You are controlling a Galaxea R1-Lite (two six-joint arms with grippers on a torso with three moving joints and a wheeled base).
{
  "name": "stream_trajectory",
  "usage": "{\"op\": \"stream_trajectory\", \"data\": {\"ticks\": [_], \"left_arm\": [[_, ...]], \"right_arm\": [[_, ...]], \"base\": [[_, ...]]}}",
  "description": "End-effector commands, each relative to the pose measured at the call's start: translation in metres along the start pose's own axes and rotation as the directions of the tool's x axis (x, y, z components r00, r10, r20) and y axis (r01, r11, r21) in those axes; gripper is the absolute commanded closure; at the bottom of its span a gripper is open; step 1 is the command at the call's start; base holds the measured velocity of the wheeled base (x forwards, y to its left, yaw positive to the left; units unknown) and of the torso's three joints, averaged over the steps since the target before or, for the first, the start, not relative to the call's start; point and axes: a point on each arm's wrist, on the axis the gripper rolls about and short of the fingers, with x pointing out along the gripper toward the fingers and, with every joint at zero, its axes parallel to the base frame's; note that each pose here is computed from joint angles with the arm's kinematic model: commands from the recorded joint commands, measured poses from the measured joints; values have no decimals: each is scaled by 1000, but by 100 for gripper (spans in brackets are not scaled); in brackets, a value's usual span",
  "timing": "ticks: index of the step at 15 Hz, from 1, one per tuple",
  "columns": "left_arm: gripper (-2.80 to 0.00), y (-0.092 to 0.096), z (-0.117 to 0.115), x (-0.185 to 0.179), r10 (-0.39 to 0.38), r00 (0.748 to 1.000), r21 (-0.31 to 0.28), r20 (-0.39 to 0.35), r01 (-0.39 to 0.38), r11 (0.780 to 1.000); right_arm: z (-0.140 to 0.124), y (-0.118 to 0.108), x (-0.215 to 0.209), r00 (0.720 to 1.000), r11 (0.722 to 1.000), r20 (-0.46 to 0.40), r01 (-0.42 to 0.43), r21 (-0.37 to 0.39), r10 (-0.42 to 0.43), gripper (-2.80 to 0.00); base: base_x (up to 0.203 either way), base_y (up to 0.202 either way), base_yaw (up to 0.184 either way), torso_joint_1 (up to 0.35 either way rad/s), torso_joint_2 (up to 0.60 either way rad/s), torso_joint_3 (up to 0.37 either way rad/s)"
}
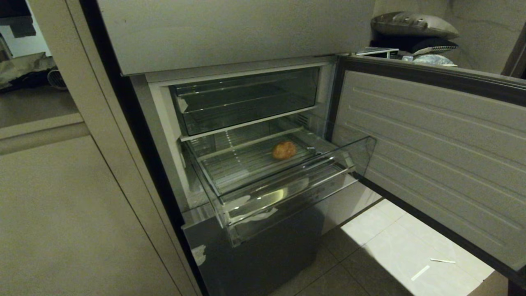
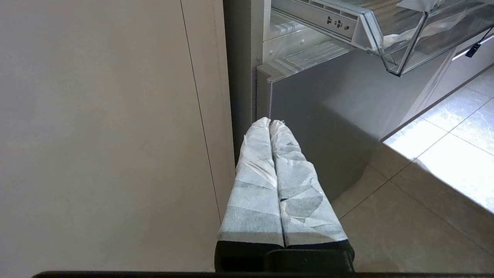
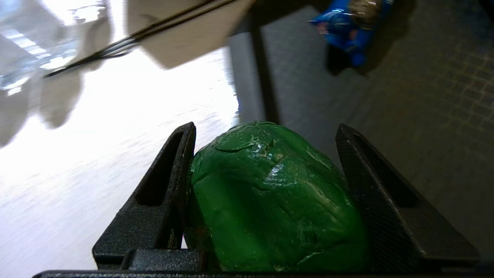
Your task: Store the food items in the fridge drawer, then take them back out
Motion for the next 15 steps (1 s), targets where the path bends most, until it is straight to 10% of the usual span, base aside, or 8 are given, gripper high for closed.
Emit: {"op": "stream_trajectory", "data": {"ticks": [1,3,4,14,15], "left_arm": [[0,0,0,0,0,1000,0,0,0,1000],[0,0,0,0,0,1000,0,0,0,1000],[0,0,0,0,0,1000,0,0,0,1000],[0,0,0,0,0,1000,0,0,0,1000],[0,0,0,0,0,1000,0,0,0,1000]], "right_arm": [[-13,-17,30,998,999,-59,26,25,-25,0],[-16,-24,45,997,999,-74,36,32,-34,0],[-16,-27,49,997,999,-77,30,34,-28,-280],[16,-42,22,998,999,47,31,41,-33,-280],[22,-40,12,996,999,79,32,34,-35,0]], "base": [[0,0,0,0,0,0],[0,0,0,0,0,0],[0,0,0,0,0,0],[0,0,0,0,0,0],[0,0,0,0,0,0]]}}
